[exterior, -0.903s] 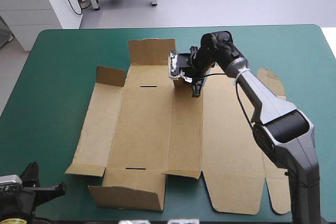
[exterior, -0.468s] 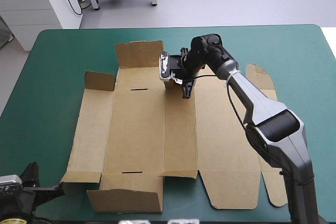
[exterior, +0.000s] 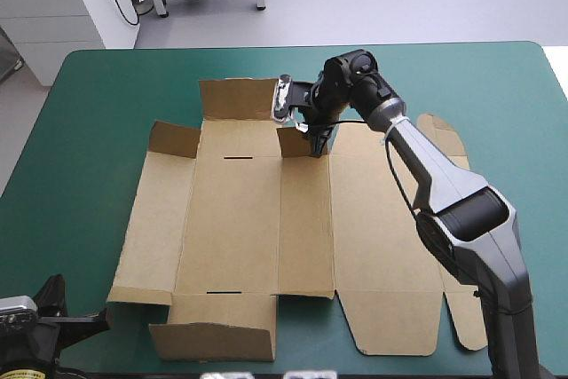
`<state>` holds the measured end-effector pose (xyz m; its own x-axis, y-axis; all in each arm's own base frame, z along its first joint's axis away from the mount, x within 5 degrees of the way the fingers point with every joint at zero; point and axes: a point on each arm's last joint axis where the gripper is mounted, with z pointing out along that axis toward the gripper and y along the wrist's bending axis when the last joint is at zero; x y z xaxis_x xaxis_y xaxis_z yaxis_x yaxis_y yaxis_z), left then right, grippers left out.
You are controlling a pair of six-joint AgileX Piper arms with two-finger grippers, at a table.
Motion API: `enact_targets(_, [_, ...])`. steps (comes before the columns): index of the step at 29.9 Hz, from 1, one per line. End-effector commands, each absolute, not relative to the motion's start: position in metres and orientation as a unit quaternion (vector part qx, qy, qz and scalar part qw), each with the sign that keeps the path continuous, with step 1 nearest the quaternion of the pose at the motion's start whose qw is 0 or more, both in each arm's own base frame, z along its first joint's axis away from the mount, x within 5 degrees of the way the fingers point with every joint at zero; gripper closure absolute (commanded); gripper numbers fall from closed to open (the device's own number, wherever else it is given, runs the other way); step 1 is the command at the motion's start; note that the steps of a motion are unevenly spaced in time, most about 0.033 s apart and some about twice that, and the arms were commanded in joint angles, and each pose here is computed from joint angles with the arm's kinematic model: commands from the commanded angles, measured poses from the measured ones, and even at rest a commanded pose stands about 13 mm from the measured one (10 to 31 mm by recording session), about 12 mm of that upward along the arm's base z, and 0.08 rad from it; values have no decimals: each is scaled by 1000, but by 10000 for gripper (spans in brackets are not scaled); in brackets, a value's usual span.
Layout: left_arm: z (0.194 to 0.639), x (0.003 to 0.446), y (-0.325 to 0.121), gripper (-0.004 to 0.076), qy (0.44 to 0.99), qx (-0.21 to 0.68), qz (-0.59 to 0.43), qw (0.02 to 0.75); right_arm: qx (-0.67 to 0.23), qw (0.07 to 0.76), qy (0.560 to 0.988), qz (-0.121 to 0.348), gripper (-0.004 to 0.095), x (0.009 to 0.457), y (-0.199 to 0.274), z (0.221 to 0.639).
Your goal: Fold the box
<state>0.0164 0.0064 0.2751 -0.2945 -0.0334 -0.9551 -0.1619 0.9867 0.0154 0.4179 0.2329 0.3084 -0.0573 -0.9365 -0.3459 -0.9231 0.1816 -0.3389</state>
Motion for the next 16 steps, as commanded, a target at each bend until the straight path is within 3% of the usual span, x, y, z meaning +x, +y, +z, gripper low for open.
enact_targets(1, [289, 18, 6, 731, 778, -57, 52, 624, -564, 305, 764, -73, 850, 399, 205, 380])
enact_targets(2, [289, 18, 6, 731, 778, -57, 52, 624, -541, 308, 777, -90, 925, 397, 196, 388])
enact_targets(6, [289, 18, 6, 731, 778, -57, 52, 624, -417, 330, 842, -90, 918, 401, 162, 405])
enact_targets(10, [288, 18, 6, 731, 780, -58, 48, 621, -226, 347, 909, -40, 925, 409, 116, 415])
enact_targets(16, [292, 19, 7, 731, 781, -56, 56, 619, -149, 322, 933, 56, 925, 393, 75, 415])
